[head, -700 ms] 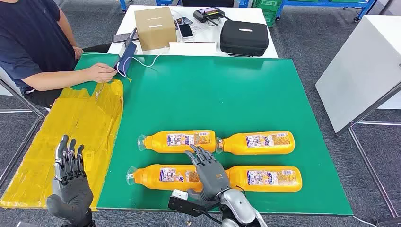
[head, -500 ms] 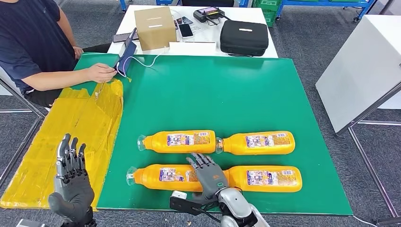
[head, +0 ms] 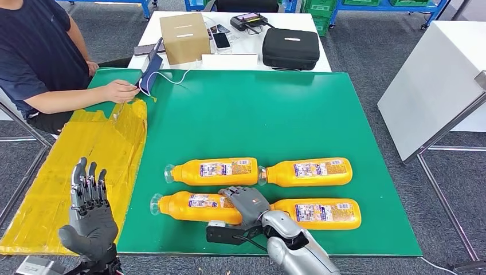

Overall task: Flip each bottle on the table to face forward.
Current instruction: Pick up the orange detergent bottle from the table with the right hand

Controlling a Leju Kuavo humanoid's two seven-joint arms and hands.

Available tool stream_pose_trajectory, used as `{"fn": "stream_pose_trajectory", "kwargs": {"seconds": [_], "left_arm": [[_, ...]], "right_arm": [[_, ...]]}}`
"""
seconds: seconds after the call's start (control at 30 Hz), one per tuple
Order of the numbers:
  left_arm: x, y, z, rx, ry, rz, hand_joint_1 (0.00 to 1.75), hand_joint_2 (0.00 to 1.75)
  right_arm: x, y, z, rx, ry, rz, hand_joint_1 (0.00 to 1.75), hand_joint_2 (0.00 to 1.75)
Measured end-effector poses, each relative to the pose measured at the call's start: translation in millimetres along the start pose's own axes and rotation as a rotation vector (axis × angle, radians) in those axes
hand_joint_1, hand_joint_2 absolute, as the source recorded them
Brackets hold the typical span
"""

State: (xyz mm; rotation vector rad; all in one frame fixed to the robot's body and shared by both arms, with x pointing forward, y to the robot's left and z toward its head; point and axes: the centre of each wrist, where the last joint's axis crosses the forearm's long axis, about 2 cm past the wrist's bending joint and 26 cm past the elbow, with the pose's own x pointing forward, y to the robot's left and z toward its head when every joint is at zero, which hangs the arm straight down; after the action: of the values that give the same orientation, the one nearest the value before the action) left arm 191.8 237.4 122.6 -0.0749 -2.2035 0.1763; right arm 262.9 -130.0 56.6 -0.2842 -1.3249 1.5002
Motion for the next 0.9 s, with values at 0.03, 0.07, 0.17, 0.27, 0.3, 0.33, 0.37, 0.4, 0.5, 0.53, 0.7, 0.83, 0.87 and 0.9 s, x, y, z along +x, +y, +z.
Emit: {"fn": "stream_pose_trajectory", "kwargs": {"seconds": [0.03, 0.07, 0.17, 0.27, 0.3, 0.33, 0.37, 0.4, 0.5, 0.53, 0.7, 0.83, 0.87, 0.9], "left_arm": [[-0.3, 0.0, 0.1, 0.001, 0.001, 0.002, 0.00, 0.00], [-0.7, 0.0, 0.2, 0.002, 0.002, 0.003, 0.00, 0.00], [-1.2, -0.1, -0.5, 0.003, 0.001, 0.004, 0.00, 0.00], [-1.6, -0.2, -0.7, 0.003, 0.002, 0.004, 0.00, 0.00], [-1.8, -0.2, -0.6, 0.003, 0.002, 0.005, 0.00, 0.00], [-1.9, -0.1, -0.6, 0.004, 0.003, 0.005, 0.00, 0.00], [-2.0, 0.0, -0.6, 0.008, 0.003, 0.006, 0.00, 0.00], [-2.0, 0.3, -0.6, 0.019, 0.002, 0.008, 0.00, 0.00], [-2.0, 3.9, -0.4, 0.102, -0.002, 0.008, 0.00, 0.00], [-2.0, 6.4, 0.1, 0.151, -0.002, 0.004, 0.00, 0.44], [3.2, 29.1, 9.9, 0.504, 0.008, -0.031, 0.00, 1.75], [9.9, 41.7, 20.1, 0.641, 0.038, -0.080, 0.00, 1.75], [11.1, 43.0, 21.8, 0.663, 0.044, -0.092, 0.00, 1.75], [12.1, 43.9, 23.1, 0.681, 0.050, -0.102, 0.00, 1.75]], "right_arm": [[-0.5, -0.2, -0.2, 0.002, -0.001, 0.002, 1.75, 1.75], [-0.9, -0.3, -0.3, 0.004, -0.002, 0.004, 1.75, 1.75], [-2.1, -0.1, -0.3, 0.007, -0.001, 0.009, 1.75, 1.75], [-2.8, -0.3, -0.3, 0.008, 0.000, 0.011, 1.75, 1.75], [-3.0, -0.3, -0.4, 0.009, 0.000, 0.011, 1.75, 1.75], [-3.2, -0.3, -0.4, 0.009, 0.000, 0.010, 1.75, 1.75], [-3.4, -0.4, -0.5, 0.010, 0.000, 0.006, 1.75, 1.75], [-3.7, -0.4, -0.4, 0.011, -0.001, -0.003, 1.75, 1.75], [-4.1, 0.2, 0.1, 0.011, 0.000, -0.038, 1.75, 1.75], [-3.7, 1.0, 0.6, 0.003, 0.000, -0.054, 1.75, 1.75], [15.4, 12.2, 11.2, -0.140, -0.036, -0.185, 1.75, 1.75], [47.5, 21.1, 28.2, -0.275, -0.125, -0.355, 1.75, 1.75], [54.8, 20.0, 32.3, -0.311, -0.154, -0.402, 1.75, 1.75], [61.3, 16.4, 35.9, -0.353, -0.184, -0.448, 1.75, 1.75]]}}
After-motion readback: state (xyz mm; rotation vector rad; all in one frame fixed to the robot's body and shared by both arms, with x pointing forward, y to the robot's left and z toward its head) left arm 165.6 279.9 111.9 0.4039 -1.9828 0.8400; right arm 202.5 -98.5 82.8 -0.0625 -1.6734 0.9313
